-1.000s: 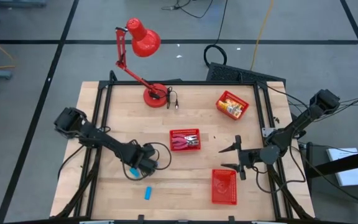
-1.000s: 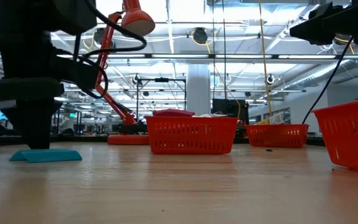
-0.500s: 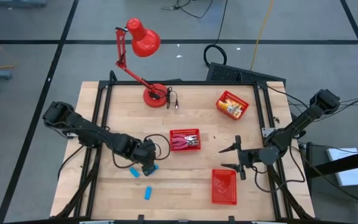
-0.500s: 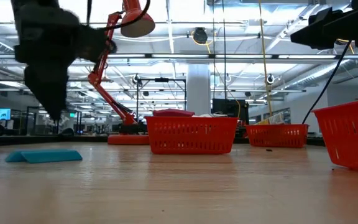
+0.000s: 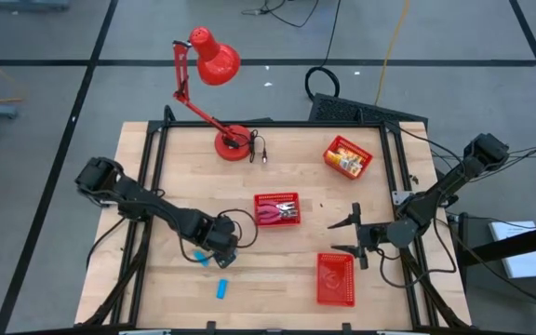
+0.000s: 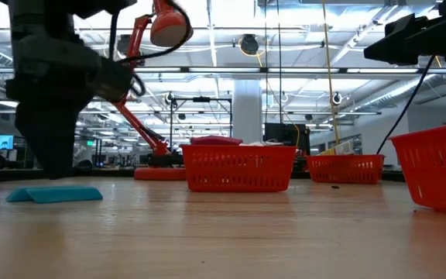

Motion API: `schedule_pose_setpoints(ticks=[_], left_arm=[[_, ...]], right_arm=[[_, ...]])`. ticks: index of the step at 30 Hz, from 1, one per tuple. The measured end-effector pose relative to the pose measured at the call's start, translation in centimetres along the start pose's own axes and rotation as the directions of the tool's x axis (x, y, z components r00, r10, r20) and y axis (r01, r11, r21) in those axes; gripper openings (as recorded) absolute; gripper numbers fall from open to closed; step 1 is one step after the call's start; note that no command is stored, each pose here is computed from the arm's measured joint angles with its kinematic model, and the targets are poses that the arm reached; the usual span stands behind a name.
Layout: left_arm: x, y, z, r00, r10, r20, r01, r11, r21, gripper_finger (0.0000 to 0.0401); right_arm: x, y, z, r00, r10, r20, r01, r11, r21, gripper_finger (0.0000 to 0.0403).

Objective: Pick & Place School Supplies
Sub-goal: Put the blue eraser into the bottom red bin

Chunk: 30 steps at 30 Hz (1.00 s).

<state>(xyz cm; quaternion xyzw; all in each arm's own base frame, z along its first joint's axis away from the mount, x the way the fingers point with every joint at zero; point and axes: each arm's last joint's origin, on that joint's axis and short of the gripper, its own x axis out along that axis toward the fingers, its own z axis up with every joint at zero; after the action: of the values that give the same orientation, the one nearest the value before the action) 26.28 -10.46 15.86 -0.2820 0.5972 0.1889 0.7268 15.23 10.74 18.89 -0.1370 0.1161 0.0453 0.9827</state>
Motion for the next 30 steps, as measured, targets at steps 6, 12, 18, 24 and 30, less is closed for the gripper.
schedule_pose_setpoints(ticks=[6,12,18,24,30], left_arm=[[0.7,0.1,-0.5,0.998,0.052,-0.024,-0.052,0.999,-0.003,0.0271],[1.3,0.2,-0.6,0.996,0.086,-0.032,-0.086,0.996,-0.006,0.0271],[1.7,-0.1,-0.4,0.997,0.074,-0.010,-0.074,0.997,-0.018,0.0271],[3.2,-0.4,-0.7,0.994,0.102,-0.033,-0.103,0.994,-0.044,0.0271],[3.0,-0.3,-1.0,0.993,0.111,-0.026,-0.113,0.990,-0.088,0.0204]], right_arm=[[0.0,0.0,0.0,1.000,0.000,0.001,0.000,1.000,0.001,0.0251],[-0.1,0.1,0.0,1.000,0.005,0.002,-0.005,1.000,0.003,0.0251],[-0.1,0.2,0.0,1.000,0.008,0.003,-0.008,1.000,0.017,0.0251],[-0.1,0.2,0.0,1.000,0.010,0.000,-0.010,1.000,0.021,0.0243],[-0.2,0.3,0.0,1.000,0.014,-0.001,-0.013,1.000,0.018,0.0216]])
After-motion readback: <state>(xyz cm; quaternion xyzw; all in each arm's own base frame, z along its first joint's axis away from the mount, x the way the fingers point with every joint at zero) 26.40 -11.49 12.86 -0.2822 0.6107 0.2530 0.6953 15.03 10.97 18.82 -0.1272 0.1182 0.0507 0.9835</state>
